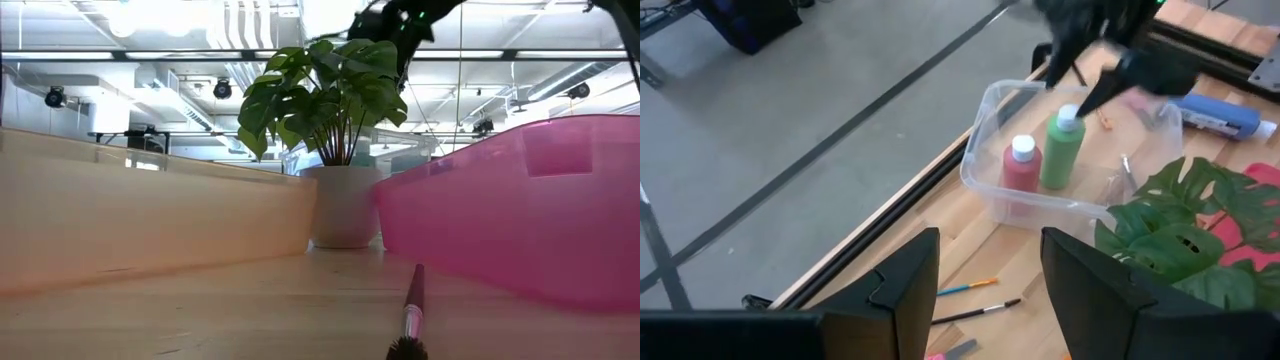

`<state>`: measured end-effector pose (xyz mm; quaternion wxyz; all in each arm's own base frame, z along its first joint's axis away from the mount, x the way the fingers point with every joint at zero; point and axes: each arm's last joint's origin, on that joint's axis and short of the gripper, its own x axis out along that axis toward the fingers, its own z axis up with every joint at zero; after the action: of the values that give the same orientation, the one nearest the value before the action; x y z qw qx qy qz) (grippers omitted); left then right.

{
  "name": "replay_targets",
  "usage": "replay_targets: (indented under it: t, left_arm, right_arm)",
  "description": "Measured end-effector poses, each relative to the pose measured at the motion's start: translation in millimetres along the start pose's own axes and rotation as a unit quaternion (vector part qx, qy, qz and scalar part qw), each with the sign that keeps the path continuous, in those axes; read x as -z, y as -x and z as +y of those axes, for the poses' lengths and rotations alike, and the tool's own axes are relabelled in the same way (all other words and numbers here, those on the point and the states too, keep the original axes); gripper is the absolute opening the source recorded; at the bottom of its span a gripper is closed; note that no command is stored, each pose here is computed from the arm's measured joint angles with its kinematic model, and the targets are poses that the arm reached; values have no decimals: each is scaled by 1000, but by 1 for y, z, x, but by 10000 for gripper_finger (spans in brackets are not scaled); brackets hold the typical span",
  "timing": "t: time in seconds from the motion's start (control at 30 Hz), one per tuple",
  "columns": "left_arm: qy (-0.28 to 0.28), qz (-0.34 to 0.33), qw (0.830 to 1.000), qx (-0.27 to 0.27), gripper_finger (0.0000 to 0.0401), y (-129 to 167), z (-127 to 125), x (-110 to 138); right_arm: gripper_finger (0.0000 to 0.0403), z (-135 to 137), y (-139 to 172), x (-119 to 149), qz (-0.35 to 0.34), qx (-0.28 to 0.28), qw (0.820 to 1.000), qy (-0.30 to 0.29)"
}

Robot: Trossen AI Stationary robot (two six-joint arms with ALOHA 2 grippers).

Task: Pick & Place Paint Supplies
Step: Put the blue acrylic craft paint bottle into the transparent bin

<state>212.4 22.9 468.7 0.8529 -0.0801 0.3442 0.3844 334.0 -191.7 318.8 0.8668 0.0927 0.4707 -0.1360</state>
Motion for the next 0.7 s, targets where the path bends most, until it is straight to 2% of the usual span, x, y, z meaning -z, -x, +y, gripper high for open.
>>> replay_targets:
  t: [0.13, 0.23, 0.37, 0.53, 0.7]
  left_arm:
    - [-7, 7, 1000, -3, 181, -4, -2, 2]
    - [-10, 14, 1000, -1, 181, -8, -4, 4]
    - [-9, 10, 1000, 3, 181, -10, -6, 4]
    - [-38, 6, 999, 5, 181, -10, -7, 3]
    - [-50, -4, 999, 6, 181, -10, -7, 0]
  right_arm:
    - [270, 7, 42, 6, -20, 3, 999, -48]
    - [271, 15, 70, 24, -19, 1, 996, -84]
    - [271, 27, 90, 69, -12, -2, 991, -135]
    - [272, 46, 120, 135, -31, 3, 977, -209]
    - [272, 68, 138, 180, -67, -6, 958, -278]
